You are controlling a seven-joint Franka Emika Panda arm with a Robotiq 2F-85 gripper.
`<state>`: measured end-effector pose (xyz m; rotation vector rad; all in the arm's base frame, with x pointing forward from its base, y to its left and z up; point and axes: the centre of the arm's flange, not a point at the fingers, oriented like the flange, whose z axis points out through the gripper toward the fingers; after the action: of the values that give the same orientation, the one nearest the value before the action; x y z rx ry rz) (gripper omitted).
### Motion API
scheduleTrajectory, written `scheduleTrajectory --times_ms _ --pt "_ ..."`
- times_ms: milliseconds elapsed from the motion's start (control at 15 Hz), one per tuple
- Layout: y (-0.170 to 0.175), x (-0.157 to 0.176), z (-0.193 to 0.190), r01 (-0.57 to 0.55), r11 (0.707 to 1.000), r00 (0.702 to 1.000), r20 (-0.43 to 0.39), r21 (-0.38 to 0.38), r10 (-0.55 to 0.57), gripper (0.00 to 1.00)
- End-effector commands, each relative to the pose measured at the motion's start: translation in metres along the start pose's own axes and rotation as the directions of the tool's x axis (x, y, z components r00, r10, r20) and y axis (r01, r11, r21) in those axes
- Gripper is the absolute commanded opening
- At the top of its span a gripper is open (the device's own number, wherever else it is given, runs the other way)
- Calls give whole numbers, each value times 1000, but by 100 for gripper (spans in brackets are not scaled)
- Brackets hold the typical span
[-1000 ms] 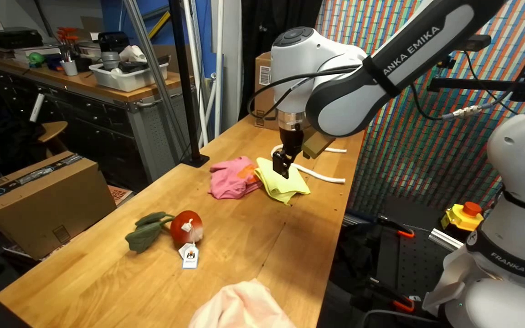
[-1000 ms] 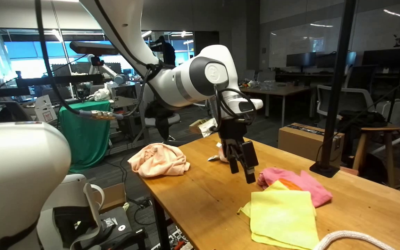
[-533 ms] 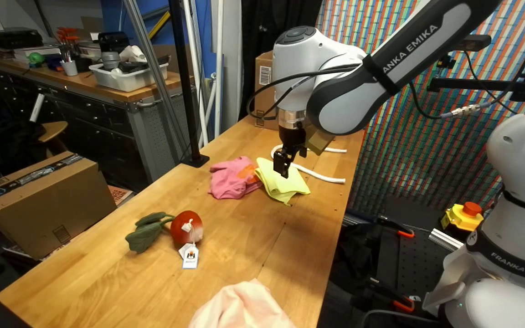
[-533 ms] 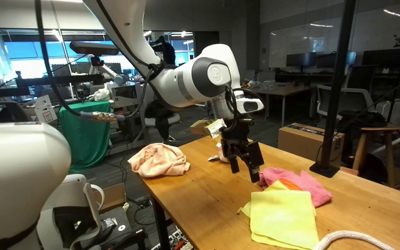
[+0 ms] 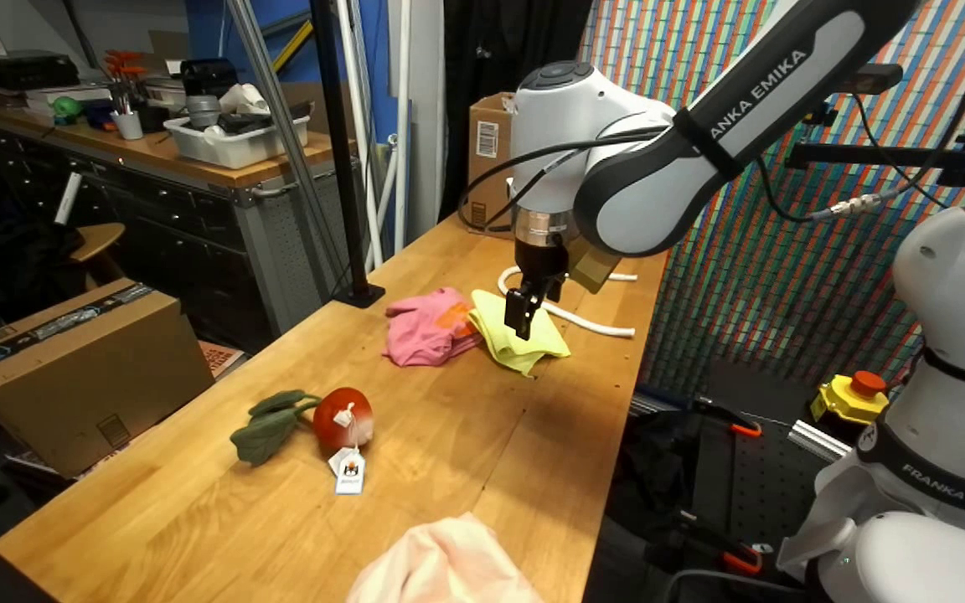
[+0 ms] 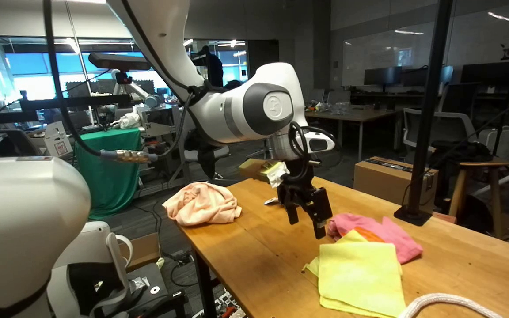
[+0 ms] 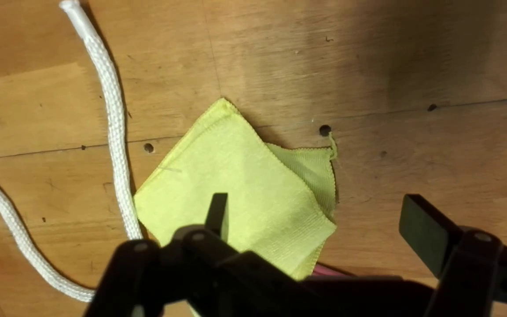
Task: Separate the clothes, rope and plush toy on the table
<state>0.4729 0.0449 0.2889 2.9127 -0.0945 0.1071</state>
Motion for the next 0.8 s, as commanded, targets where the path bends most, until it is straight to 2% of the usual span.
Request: scheduleTrajectory --times_ms 0,200,400,733 --pt "-4 14 33 19 1000 1000 3 24 -19 100" --pt "-7 12 40 22 999 1000 -20 27 -21 100" --pt "-11 17 43 12 998 997 -79 55 -8 100" --pt "-17 34 53 -92 993 974 -202 78 106 100"
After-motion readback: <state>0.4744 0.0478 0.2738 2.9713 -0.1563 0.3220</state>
